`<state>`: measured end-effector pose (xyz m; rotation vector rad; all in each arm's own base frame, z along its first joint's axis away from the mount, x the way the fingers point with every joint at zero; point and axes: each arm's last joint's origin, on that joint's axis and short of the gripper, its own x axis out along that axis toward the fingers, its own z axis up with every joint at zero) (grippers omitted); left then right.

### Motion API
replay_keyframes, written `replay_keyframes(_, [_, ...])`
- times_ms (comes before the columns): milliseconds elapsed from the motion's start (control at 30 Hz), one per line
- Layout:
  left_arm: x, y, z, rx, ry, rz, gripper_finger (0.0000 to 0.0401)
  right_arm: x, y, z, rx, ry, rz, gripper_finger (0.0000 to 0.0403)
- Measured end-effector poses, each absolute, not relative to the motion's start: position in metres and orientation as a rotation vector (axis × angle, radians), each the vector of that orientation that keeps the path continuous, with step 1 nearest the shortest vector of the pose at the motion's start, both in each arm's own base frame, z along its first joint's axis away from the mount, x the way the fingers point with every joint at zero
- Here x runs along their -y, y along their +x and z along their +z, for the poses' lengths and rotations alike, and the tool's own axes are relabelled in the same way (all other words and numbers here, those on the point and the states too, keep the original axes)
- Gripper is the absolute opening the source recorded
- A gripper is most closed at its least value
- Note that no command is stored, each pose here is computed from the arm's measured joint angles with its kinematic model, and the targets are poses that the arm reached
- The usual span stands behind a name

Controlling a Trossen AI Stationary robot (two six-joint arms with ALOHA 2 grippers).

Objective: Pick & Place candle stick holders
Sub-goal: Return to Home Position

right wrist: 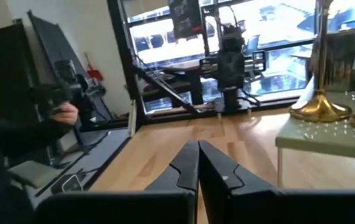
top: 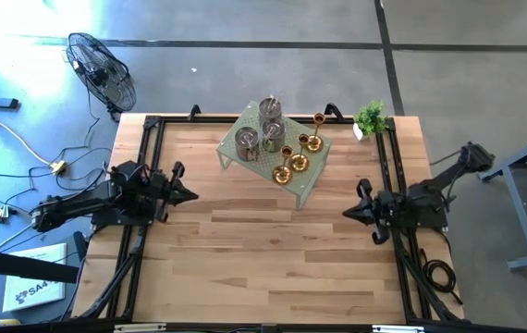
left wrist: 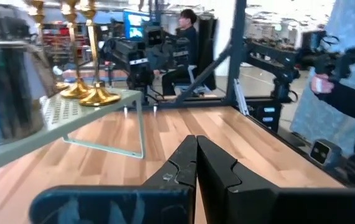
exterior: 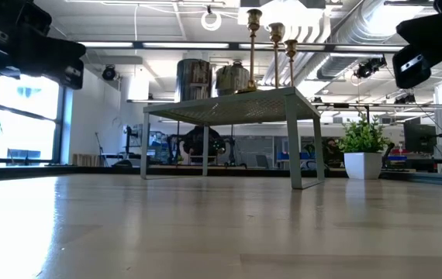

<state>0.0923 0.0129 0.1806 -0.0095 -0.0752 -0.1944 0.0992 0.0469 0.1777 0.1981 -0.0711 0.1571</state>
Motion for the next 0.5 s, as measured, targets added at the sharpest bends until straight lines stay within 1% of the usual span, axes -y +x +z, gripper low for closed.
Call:
replay_keyframes(133, [-0.012,0.093,0.177,0.067,0.002,-0.235,0.0000,-0.041,0.102,0.178,0.073,0.189,0.188,0.0000])
replay_keyframes(267, [-0.012,0.093,0.176,0.062,0.017,-0.236,0.0000,-0.036,0.105,0.175,0.049,0.176,0.165,0.0000])
replay_keyframes(500, [-0.012,0.094,0.175,0.061,0.062,-0.230,0.0000,-0.034,0.106,0.171,0.004,0.154,0.204,0.0000])
